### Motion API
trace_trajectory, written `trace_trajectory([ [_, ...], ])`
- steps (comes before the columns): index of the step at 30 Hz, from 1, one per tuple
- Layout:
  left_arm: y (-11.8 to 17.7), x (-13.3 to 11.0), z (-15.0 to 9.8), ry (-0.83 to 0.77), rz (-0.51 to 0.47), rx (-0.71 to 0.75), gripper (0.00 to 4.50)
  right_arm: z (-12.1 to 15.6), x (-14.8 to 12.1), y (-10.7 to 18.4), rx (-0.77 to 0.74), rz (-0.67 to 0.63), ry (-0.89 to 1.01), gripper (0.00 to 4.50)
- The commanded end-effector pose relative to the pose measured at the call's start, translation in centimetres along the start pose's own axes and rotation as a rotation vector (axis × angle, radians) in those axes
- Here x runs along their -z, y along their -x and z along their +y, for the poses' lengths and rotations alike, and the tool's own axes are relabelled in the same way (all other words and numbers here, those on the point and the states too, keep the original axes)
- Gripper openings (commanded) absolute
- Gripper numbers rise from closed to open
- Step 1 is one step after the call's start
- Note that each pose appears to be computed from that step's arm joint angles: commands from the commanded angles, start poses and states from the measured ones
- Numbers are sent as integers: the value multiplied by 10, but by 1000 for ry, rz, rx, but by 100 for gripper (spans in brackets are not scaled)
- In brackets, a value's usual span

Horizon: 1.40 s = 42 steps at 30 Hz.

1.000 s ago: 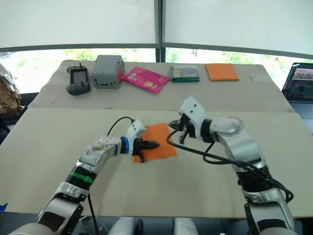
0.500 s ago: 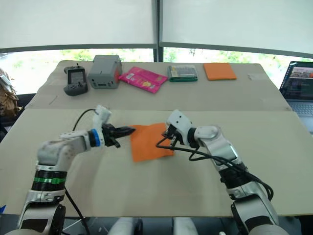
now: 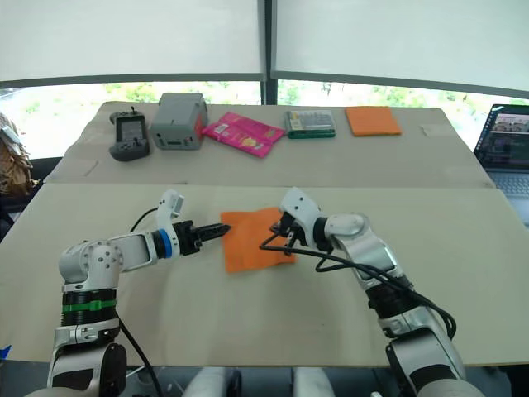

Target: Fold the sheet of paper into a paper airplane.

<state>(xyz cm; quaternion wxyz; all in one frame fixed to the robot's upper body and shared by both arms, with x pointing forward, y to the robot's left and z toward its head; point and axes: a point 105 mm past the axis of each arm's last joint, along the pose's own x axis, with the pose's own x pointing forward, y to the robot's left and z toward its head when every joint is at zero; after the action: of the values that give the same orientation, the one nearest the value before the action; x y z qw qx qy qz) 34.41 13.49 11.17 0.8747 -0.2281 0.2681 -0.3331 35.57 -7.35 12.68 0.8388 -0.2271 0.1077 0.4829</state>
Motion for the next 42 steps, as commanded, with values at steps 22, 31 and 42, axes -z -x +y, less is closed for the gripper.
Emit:
trace_trajectory([
  [22, -35, -10, -4, 30, -37, -7, 160, -18, -26, 29, 96, -62, 43, 0],
  [31, -37, 21, -43, 27, 101, 167, 5, -23, -27, 48, 130, -56, 42, 0],
  [42, -29, 40, -40, 67, 131, 102, 5, -13, -22, 62, 124, -32, 23, 0],
])
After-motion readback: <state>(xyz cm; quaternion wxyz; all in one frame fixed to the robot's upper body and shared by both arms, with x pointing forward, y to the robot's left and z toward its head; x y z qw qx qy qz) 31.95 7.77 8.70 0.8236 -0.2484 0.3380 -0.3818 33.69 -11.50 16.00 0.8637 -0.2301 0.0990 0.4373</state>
